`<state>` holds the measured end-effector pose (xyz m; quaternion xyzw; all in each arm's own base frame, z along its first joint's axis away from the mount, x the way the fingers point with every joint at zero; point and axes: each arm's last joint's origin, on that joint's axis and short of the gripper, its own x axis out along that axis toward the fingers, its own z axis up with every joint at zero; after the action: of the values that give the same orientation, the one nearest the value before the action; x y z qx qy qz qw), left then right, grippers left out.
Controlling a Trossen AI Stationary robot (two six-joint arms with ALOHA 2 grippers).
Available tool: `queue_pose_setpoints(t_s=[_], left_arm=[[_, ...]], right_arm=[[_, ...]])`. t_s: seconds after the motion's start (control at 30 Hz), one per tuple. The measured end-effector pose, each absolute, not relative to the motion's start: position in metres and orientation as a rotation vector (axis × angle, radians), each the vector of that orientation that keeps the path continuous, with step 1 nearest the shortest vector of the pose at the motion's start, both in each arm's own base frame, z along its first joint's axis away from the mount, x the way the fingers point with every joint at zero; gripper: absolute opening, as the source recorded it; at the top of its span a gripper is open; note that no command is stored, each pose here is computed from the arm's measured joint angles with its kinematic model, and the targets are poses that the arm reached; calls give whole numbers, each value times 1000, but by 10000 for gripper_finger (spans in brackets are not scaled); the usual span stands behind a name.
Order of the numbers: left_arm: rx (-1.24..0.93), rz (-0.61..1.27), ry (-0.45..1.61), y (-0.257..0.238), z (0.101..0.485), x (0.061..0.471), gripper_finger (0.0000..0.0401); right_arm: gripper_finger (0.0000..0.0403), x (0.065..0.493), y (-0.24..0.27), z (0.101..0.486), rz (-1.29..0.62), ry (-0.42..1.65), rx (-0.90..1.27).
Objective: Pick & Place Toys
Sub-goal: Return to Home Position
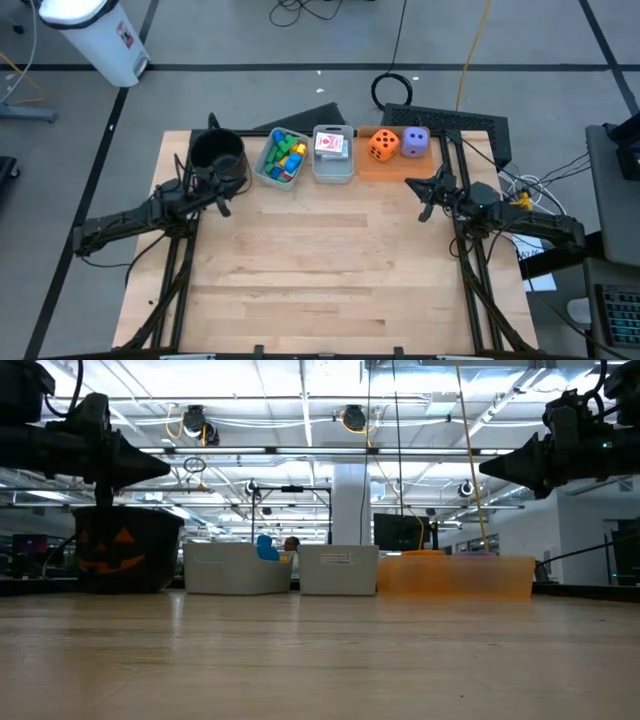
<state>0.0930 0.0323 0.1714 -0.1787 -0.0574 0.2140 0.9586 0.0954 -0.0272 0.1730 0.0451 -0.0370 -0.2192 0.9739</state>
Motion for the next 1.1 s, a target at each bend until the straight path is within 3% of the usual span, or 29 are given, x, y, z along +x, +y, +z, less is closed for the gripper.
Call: queue_pose_setpoints(t_s=[1.1], left_arm=[[-361, 429, -138, 32, 174, 93, 24]], right_arm=[[0, 95, -27, 173, -441, -78, 91]])
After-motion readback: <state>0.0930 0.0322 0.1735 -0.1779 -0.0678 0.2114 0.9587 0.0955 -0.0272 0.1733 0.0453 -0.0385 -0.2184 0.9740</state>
